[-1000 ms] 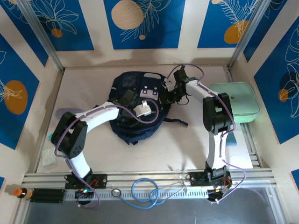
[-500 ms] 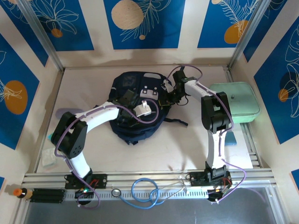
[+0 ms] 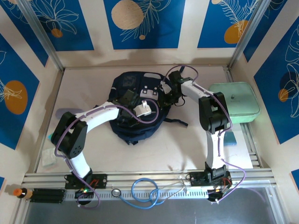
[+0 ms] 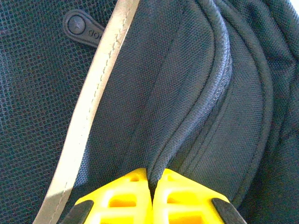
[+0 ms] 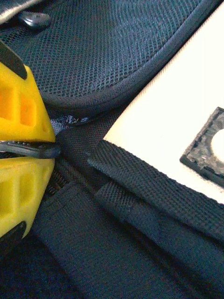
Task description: Pack the student bag
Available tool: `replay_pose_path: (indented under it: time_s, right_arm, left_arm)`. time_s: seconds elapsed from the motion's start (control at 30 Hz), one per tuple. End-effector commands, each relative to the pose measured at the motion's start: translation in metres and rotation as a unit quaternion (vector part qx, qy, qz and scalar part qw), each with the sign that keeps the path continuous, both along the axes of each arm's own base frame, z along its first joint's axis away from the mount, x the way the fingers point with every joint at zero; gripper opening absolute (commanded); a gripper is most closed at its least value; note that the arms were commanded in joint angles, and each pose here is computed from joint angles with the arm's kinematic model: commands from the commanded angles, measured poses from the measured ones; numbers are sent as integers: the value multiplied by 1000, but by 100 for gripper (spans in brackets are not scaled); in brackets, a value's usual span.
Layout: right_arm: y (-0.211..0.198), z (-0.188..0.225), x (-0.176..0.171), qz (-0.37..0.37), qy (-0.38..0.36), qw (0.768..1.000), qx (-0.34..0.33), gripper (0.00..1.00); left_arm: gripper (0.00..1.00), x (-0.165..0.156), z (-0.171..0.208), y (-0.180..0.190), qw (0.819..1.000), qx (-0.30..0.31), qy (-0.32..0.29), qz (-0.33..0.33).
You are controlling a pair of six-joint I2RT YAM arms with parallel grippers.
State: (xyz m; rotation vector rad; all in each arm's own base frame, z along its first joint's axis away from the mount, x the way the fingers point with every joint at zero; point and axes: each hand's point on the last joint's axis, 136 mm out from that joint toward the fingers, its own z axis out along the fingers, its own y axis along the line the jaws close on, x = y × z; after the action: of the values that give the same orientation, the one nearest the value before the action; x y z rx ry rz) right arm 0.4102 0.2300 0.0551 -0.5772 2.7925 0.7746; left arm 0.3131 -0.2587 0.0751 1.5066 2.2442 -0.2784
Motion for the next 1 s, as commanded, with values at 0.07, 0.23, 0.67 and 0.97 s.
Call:
replay_pose_path:
  time_s: [0.07, 0.23, 0.67, 0.97]
  right_arm:
    - [-10, -14, 2, -19, -16, 999, -47, 6]
    - [-7, 26, 4, -44, -56, 997, 19, 1]
    - [9, 100, -29, -52, -110, 974, 193, 0]
    - [18, 105, -49, -33, -111, 963, 243, 0]
  left_arm:
    - [7, 5, 2, 6, 1000, 10, -2, 18]
    - [2, 13, 9, 8, 999, 9, -19, 36]
    - [0, 39, 75, -4, 988, -93, -70, 97]
    - [0, 45, 96, -15, 983, -131, -72, 105]
